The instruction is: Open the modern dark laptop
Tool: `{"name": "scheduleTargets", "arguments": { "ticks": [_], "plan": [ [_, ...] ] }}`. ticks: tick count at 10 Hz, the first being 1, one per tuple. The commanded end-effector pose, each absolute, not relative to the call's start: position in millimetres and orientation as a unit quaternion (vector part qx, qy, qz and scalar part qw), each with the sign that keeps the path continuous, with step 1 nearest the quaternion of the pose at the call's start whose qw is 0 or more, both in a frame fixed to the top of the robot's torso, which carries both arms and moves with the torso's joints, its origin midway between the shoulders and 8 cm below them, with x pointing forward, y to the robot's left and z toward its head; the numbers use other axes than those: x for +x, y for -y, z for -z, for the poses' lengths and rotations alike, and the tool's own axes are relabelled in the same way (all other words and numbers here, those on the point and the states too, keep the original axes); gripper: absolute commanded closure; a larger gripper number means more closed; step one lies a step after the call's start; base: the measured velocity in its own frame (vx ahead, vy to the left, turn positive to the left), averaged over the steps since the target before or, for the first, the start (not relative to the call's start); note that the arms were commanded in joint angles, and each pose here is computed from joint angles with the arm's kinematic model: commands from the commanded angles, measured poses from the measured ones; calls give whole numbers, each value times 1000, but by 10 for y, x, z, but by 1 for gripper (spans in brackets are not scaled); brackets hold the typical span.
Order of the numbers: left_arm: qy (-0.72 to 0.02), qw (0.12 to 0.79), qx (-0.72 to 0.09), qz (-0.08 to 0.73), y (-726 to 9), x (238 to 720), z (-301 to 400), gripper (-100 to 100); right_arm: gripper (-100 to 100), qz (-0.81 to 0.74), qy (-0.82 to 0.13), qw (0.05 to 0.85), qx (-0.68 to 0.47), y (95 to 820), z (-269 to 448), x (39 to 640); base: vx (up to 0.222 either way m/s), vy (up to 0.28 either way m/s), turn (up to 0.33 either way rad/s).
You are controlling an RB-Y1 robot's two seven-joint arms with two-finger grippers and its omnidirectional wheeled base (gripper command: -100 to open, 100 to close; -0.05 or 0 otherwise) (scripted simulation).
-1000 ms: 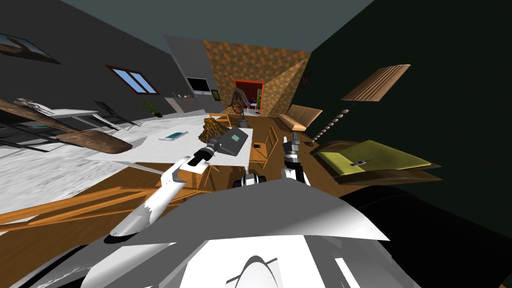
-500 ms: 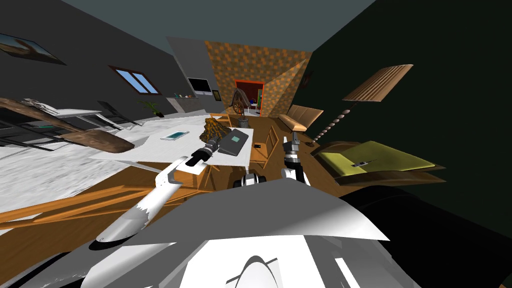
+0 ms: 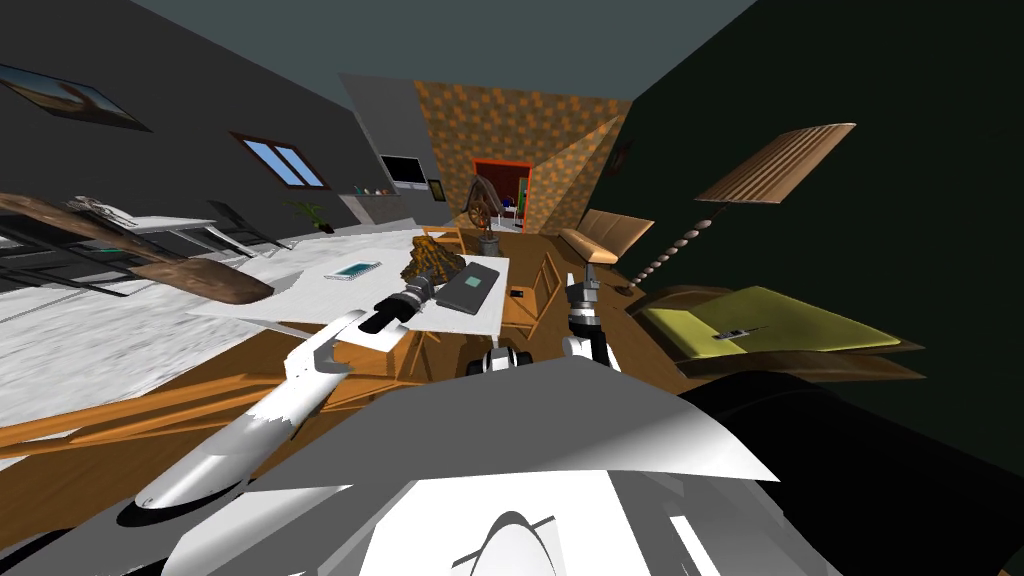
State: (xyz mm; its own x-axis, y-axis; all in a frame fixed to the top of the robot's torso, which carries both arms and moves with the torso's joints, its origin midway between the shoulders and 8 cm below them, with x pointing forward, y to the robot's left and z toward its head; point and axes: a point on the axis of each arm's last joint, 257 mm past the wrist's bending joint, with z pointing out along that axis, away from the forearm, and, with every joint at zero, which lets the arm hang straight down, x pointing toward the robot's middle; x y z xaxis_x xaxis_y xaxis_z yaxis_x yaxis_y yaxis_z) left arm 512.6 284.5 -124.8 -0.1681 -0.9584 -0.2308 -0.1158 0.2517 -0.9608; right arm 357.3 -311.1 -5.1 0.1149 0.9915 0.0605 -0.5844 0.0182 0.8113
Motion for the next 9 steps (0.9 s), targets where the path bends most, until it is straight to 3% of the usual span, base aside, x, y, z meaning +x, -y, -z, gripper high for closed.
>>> {"name": "scheduleTargets", "arguments": {
  "ticks": [1,3,4,9],
  "plan": [
    [-630,479,-426,439,-2779,5057,1109,-100,0,-602,-284,655,359,3111,51,3573,0,-11,32],
    [-631,479,-424,439,-2770,5047,1095,-100,0,-602,-284,655,359,3111,51,3573,0,-4,12],
    [-630,478,-425,439,-2769,5043,1092,0,0,-602,-284,655,359,3111,51,3573,0,0,0],
    [-630,478,-425,439,-2769,5044,1093,0,0,-602,-284,655,359,3111,51,3573,0,0,0]
  ]
}}
